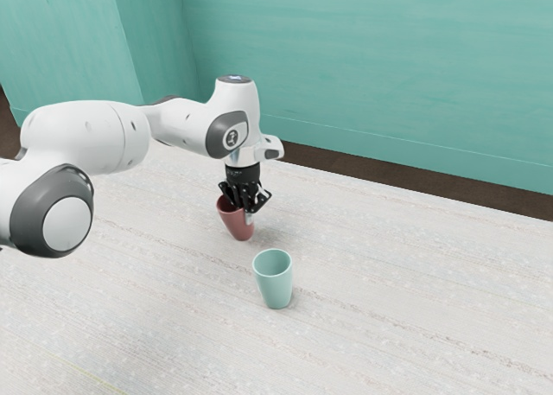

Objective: Place the left cup onto the right cup

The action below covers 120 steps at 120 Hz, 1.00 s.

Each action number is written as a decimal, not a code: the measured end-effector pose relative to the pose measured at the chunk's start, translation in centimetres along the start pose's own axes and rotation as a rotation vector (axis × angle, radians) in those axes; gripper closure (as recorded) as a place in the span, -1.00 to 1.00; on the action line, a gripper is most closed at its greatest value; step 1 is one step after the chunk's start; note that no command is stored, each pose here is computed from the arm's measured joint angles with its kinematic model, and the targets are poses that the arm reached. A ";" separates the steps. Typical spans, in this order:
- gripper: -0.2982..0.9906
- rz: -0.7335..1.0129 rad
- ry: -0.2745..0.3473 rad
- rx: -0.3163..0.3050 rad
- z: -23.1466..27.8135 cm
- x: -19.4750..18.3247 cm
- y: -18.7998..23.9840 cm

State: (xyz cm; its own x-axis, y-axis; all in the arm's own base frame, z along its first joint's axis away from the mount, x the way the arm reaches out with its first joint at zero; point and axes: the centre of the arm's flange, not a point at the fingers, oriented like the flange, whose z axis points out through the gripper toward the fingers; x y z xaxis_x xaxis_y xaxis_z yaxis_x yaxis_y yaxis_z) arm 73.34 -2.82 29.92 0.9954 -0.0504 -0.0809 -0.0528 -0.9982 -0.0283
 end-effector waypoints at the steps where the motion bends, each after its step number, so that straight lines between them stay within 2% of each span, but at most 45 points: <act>1: 0.66 0.000 0.000 0.000 0.0 0.0 0.0; 53: 0.68 -0.011 -0.009 0.016 -0.6 -0.3 -0.6; 120: 0.68 0.007 0.042 0.045 -7.0 -1.5 0.6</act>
State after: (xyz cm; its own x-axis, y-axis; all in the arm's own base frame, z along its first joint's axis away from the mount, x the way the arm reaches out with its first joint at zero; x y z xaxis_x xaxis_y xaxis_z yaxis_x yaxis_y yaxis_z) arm 72.33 -3.55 37.04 0.9975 -0.0595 -0.0393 -0.0622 -0.9954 -0.0731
